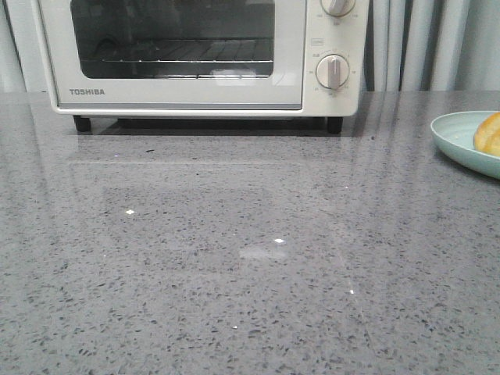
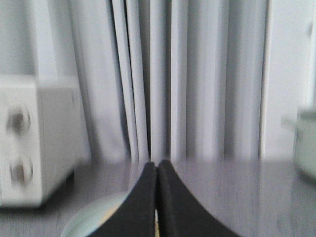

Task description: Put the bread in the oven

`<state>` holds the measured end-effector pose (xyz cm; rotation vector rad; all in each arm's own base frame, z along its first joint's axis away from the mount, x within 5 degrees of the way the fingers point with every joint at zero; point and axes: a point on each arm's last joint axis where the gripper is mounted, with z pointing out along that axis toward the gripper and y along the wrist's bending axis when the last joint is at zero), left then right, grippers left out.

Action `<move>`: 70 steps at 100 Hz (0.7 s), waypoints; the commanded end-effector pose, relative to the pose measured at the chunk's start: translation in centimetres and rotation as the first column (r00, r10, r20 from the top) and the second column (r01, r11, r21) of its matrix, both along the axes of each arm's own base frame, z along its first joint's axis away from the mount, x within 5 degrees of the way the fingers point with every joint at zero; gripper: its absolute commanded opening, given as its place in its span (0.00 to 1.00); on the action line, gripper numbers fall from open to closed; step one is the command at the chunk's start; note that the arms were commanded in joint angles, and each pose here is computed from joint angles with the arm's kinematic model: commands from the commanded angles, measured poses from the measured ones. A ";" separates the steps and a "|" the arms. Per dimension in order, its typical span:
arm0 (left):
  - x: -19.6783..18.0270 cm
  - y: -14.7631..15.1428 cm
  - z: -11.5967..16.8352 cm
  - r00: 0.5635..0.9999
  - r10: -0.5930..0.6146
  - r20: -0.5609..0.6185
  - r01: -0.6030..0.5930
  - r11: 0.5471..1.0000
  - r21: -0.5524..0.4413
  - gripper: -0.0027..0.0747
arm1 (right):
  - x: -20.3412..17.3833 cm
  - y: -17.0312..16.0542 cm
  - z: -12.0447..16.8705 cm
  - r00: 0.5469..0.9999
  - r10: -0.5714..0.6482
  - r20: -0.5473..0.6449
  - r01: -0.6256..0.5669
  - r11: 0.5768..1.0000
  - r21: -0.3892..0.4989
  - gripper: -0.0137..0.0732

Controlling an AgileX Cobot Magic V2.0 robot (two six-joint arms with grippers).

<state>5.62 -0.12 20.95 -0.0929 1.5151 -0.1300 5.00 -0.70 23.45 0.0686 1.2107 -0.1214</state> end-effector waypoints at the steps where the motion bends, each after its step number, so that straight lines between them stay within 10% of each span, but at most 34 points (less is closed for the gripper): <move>1: -0.3 0.1 0.7 0.990 0.002 0.142 0.001 1.000 -0.021 0.01 | -0.9 0.0 1.1 0.977 -0.018 0.213 0.025 0.999 -0.029 0.07; 70: -2.1 0.2 7.3 0.889 -0.026 0.457 0.153 0.958 -0.243 0.01 | -0.4 0.1 1.1 0.989 0.142 0.052 -0.151 0.901 0.407 0.07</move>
